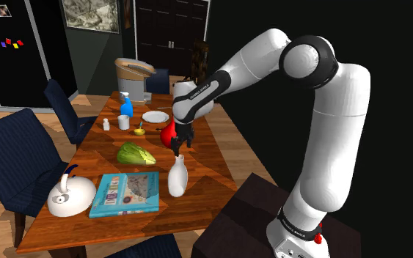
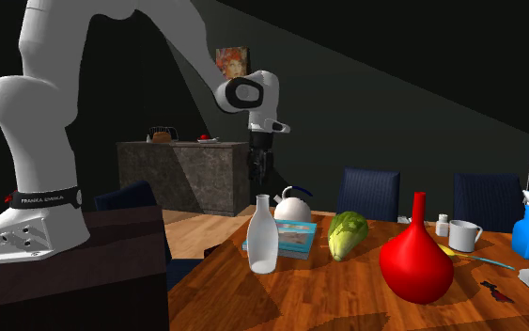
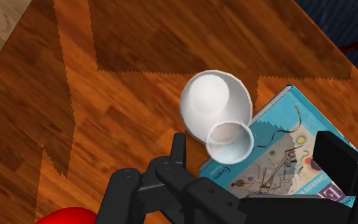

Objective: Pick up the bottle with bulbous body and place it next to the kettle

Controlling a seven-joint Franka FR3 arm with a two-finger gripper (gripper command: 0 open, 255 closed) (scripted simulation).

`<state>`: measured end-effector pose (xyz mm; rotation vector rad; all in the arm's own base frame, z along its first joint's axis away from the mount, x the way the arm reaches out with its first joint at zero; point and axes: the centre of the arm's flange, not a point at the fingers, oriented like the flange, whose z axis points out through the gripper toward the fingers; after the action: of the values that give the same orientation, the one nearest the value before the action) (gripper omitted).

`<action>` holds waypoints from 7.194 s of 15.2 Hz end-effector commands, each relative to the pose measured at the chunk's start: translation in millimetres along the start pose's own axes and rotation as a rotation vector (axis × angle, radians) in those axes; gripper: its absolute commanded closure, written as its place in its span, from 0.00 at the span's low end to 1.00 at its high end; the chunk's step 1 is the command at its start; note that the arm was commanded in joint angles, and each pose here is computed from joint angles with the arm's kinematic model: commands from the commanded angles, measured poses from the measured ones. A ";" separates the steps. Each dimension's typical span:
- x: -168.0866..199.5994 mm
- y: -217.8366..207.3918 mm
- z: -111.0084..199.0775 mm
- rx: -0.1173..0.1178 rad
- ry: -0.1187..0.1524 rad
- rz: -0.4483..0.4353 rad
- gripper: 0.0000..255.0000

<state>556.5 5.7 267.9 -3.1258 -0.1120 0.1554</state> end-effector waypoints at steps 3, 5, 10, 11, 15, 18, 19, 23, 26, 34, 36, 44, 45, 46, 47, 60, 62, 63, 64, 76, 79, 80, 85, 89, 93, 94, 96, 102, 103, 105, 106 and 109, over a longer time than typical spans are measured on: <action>36.5 3.4 34.7 -0.011 0.011 -0.002 0.00; 36.6 3.5 45.3 -0.011 0.011 -0.002 0.00; 36.9 3.8 71.7 -0.011 0.011 -0.002 0.00; 36.9 3.9 74.7 -0.011 0.011 -0.002 0.00; 36.9 3.9 74.7 -0.011 0.011 -0.002 0.00; 36.9 3.9 74.7 -0.011 0.011 -0.002 0.00; 36.9 3.9 74.7 -0.011 0.011 -0.002 0.00; 36.9 3.9 74.6 -0.011 0.011 -0.002 1.00; 37.0 3.8 74.6 -0.011 0.011 -0.002 1.00; 34.3 3.5 48.4 -0.011 0.011 -0.002 1.00; 33.3 3.4 37.9 -0.011 0.011 -0.002 1.00; 29.1 2.8 -4.1 -0.011 0.011 -0.002 1.00; 28.6 2.7 -9.4 -0.011 0.011 -0.002 1.00; 28.1 2.6 -14.6 -0.011 0.011 -0.002 1.00; 27.6 2.6 -19.9 -0.011 0.011 -0.002 1.00; 20.8 1.6 -88.2 -0.011 0.011 -0.002 1.00; 19.8 1.5 -98.7 -0.011 0.011 -0.002 1.00; 19.2 1.4 -103.9 -0.011 0.011 -0.002 1.00; 18.7 1.4 -109.2 -0.011 0.011 -0.002 1.00; 12.5 0.5 -172.2 -0.011 0.011 -0.002 1.00; 10.9 0.3 -188.0 -0.011 0.011 -0.002 1.00; 10.4 0.2 -193.2 -0.011 0.011 -0.002 1.00; 7.8 -0.1 -219.5 -0.011 0.011 -0.002 1.00; 5.7 -0.4 -240.5 -0.011 0.011 -0.002 1.00; 12.3 -25.4 -243.4 -0.011 0.011 -0.002 1.00; 16.0 -37.9 -241.1 -0.011 0.011 -0.002 1.00; 23.4 -62.8 -236.5 -0.011 0.011 -0.002 1.00; 45.5 -137.6 -222.6 -0.011 0.011 -0.002 1.00; 49.2 -150.1 -220.3 -0.011 0.011 -0.002 1.00; 56.6 -175.0 -215.7 -0.011 0.011 -0.002 1.00; 60.3 -187.5 -213.4 -0.011 0.011 -0.002 1.00; 71.4 -224.8 -206.5 -0.011 0.011 -0.002 1.00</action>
<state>630.4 218.6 473.7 -3.1379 -0.1178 0.1396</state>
